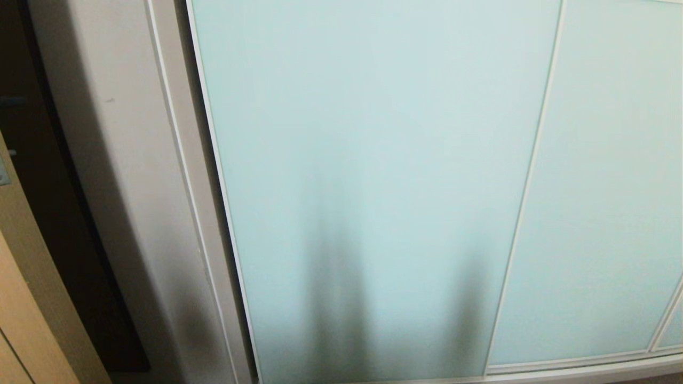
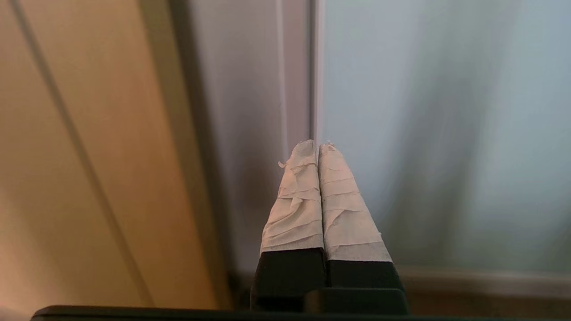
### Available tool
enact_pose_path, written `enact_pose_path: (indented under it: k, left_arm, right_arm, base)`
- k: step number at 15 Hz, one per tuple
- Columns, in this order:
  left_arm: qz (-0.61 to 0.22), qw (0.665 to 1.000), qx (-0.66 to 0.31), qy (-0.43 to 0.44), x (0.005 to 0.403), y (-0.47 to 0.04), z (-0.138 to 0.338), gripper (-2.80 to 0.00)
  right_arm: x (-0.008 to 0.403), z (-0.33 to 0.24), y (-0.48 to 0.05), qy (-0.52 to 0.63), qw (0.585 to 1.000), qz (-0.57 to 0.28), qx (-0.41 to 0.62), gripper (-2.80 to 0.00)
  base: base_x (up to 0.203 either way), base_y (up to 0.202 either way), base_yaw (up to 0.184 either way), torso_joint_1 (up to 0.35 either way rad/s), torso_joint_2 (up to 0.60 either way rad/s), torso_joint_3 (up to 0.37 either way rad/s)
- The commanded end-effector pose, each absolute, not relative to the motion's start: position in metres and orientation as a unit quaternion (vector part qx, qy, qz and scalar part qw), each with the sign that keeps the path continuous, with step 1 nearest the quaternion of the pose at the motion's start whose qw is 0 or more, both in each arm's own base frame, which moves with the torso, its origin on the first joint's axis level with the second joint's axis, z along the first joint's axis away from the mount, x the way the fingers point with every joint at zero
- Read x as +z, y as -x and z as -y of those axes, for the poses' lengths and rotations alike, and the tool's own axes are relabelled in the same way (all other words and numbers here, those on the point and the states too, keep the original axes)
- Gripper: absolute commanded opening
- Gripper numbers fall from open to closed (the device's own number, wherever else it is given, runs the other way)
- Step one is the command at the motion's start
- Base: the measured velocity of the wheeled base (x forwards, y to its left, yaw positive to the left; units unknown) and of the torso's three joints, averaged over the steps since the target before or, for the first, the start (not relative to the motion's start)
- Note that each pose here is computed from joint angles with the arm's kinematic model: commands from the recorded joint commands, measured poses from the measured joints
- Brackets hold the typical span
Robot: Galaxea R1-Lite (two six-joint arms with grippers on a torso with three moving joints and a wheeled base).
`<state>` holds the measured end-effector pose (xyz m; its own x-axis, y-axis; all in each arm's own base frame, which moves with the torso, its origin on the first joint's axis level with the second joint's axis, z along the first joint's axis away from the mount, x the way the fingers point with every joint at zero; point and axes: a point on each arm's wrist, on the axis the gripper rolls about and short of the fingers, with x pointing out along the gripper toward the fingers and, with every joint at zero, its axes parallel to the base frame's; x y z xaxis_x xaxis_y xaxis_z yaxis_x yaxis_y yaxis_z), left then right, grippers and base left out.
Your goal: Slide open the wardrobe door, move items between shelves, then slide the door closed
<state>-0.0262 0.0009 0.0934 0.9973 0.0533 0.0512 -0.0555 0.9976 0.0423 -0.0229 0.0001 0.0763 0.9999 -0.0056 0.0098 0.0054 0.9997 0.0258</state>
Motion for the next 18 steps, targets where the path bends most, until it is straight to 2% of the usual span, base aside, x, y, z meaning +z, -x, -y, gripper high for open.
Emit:
enact_pose_path:
  k: [1, 3, 18]
  left_arm:
    - [0.018, 1.000, -0.001, -0.024, 0.0796, 0.0230, 0.0003, -2.80]
    - [-0.014, 1.000, -0.008, -0.024, 0.0743, 0.0235, 0.0006, -2.80]
    - [-0.001, 1.000, -0.003, -0.017, 0.0752, 0.0228, 0.0004, -2.80]
  right_arm:
    - [0.0764, -0.0001, 0.0229, -0.012, 1.000, 0.005, -0.003, -2.80]
    - [0.0762, -0.0001, 0.0228, -0.013, 1.000, 0.005, -0.003, -2.80]
    - [0.0764, -0.0001, 0.0229, -0.013, 1.000, 0.005, -0.003, -2.80]
  base:
    - [0.000, 0.000, 0.000, 0.000, 0.00, 0.000]
    - [0.000, 0.000, 0.000, 0.000, 0.00, 0.000]
    - [0.000, 0.000, 0.000, 0.000, 0.00, 0.000]
